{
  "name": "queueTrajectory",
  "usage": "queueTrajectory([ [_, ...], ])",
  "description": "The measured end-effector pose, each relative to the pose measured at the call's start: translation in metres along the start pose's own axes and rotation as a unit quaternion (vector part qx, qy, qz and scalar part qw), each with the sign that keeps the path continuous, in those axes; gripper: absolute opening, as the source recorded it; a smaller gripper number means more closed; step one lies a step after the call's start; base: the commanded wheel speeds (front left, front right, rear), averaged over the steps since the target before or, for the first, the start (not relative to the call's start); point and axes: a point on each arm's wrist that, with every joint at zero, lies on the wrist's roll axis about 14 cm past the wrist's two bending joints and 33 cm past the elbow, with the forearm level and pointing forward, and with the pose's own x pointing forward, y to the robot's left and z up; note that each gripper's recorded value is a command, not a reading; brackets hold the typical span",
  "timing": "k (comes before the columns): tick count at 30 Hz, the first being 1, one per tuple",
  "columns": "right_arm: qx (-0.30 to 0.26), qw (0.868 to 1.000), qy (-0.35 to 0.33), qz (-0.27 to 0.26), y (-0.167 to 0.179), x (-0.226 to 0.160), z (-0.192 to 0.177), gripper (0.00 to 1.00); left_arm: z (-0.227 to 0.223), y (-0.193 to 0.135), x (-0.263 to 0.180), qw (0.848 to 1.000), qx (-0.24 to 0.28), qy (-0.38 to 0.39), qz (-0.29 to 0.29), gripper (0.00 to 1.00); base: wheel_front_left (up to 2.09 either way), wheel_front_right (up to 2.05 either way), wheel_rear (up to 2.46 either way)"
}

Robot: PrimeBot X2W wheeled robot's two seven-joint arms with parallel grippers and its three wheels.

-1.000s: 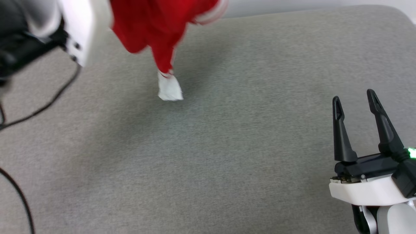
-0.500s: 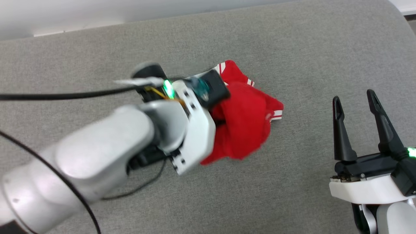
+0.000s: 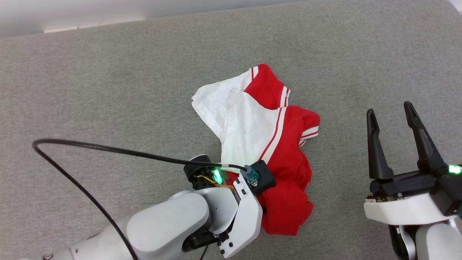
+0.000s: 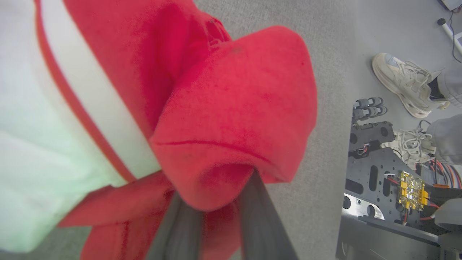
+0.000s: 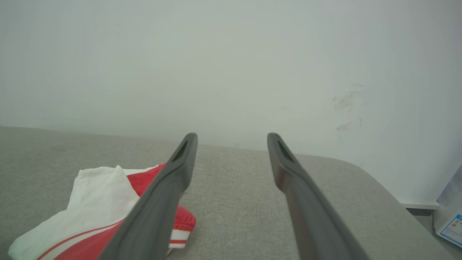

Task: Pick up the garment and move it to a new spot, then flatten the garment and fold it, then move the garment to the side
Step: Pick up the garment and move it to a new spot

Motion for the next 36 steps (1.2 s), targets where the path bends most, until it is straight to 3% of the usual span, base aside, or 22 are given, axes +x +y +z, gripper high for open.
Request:
queueTrajectory([
  [1,0.000,1.000,-0.001,0.001,0.001,0.000,0.001,1.00,0.003,0.003,-0.001,1.000,0.004,-0.011,0.007,1.00,0.00,0.00,0.00],
  [6,0.002,1.000,-0.008,0.004,0.004,-0.004,0.008,1.00,0.048,0.017,-0.017,0.991,0.039,-0.114,0.055,1.00,0.00,0.00,0.00],
  [13,0.001,1.000,-0.015,0.015,0.012,-0.014,0.017,1.00,0.114,0.034,-0.072,0.946,0.078,-0.272,0.161,1.00,0.00,0.00,0.00],
  [16,0.004,1.000,-0.019,0.022,0.017,-0.017,0.021,1.00,0.122,0.046,-0.103,0.917,0.081,-0.319,0.224,1.00,0.00,0.00,0.00],
  [19,0.006,0.999,-0.025,0.027,0.021,-0.018,0.025,1.00,0.122,0.061,-0.137,0.880,0.080,-0.364,0.296,1.00,0.00,0.00,0.00],
  [26,0.011,0.999,-0.028,0.038,0.028,-0.024,0.029,1.00,0.087,0.088,-0.206,0.797,0.040,-0.398,0.453,1.00,0.00,0.00,0.00],
  [31,0.012,0.999,-0.032,0.042,0.032,-0.025,0.032,1.00,0.060,0.091,-0.245,0.742,0.007,-0.405,0.535,1.00,0.00,0.00,0.00],
  [36,0.015,0.999,-0.030,0.041,0.032,-0.030,0.032,1.00,0.026,0.083,-0.268,0.701,-0.023,-0.401,0.589,1.00,0.00,0.00,0.00],
])
